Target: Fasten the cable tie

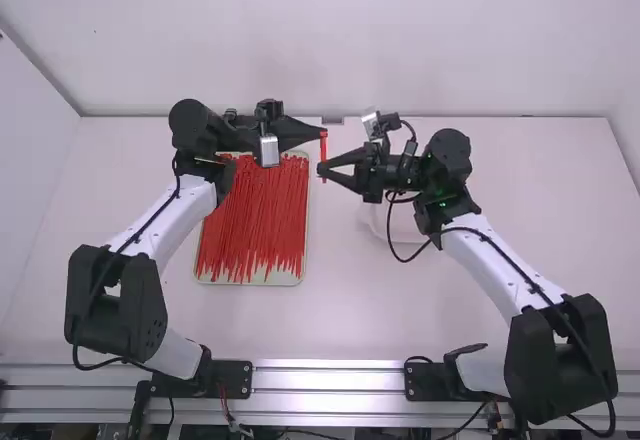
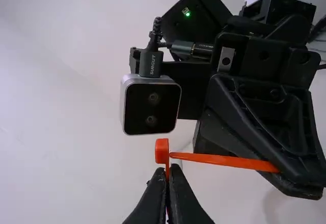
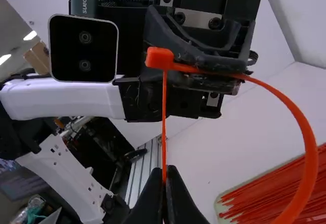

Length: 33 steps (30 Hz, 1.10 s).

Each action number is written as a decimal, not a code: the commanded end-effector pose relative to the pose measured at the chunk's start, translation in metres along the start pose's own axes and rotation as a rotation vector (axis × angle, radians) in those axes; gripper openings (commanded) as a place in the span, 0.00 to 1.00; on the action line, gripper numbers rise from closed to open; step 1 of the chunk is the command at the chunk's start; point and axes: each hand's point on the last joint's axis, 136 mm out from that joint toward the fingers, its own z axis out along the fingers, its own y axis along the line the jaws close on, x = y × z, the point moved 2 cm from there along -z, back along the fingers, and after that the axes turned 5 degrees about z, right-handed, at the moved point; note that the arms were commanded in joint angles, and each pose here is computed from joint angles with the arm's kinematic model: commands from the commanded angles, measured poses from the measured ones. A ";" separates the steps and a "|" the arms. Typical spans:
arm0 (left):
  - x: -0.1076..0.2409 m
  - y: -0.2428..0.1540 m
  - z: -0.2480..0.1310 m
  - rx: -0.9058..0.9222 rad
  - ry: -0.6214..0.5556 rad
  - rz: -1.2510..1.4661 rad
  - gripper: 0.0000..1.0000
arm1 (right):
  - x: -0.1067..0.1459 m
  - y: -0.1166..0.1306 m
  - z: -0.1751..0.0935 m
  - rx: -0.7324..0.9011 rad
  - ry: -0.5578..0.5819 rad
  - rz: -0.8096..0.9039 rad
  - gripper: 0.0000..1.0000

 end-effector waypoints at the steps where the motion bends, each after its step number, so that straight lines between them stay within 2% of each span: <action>1: -0.007 0.003 0.000 0.010 -0.010 0.029 0.02 | -0.009 0.006 0.003 -0.010 -0.009 -0.025 0.00; 18: -0.018 -0.019 -0.002 0.143 -0.083 0.045 0.02 | -0.021 0.014 0.003 -0.017 -0.060 -0.065 0.00; 33: -0.022 -0.027 0.010 0.174 -0.116 -0.006 0.02 | -0.034 0.018 0.000 -0.010 -0.121 -0.078 0.00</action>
